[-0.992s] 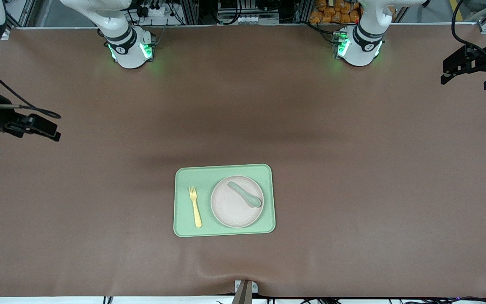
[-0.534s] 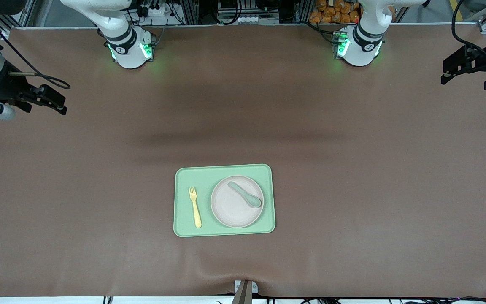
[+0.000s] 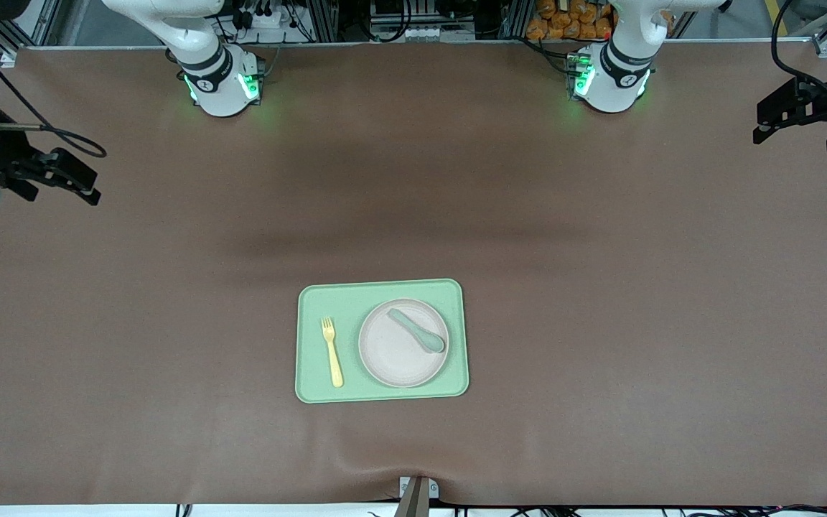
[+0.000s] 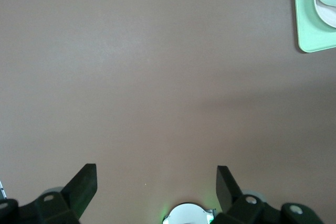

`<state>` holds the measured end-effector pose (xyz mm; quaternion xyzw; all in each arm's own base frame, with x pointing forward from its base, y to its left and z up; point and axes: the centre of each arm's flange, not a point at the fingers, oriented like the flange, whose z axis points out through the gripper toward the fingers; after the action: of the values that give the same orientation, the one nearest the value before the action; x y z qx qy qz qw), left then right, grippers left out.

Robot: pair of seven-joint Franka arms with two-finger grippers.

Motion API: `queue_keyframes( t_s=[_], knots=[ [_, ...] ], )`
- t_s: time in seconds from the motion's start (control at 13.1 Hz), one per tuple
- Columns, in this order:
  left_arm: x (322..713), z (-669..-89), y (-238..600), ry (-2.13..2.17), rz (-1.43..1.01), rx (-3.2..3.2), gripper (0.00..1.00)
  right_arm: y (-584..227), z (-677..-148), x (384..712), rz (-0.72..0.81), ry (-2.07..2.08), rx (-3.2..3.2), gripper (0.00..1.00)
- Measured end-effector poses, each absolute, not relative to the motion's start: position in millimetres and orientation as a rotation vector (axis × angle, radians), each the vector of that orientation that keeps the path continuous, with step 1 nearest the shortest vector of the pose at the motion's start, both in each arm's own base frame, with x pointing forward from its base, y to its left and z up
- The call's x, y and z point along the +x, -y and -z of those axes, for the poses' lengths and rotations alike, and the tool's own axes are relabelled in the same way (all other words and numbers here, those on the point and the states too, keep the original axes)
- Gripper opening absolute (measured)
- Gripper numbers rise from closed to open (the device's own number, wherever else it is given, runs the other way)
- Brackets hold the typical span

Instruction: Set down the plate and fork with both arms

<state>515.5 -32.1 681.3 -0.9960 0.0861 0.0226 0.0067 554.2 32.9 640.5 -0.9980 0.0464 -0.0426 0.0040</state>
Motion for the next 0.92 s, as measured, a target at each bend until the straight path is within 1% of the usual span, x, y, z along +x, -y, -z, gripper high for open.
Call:
queue_keyframes(
  t_s=[0.31,0.92],
  knots=[
    [515.6,-681.3,31.9,-0.269,-0.071,-3.116,1.0,-32.4,-639.1,556.9,0.063,-0.143,-3.134,1.0],
    [515.5,-681.3,33.2,-0.272,-0.071,-3.115,1.0,-39.0,-641.5,555.5,0.068,-0.099,-3.194,1.0]
  ],
)
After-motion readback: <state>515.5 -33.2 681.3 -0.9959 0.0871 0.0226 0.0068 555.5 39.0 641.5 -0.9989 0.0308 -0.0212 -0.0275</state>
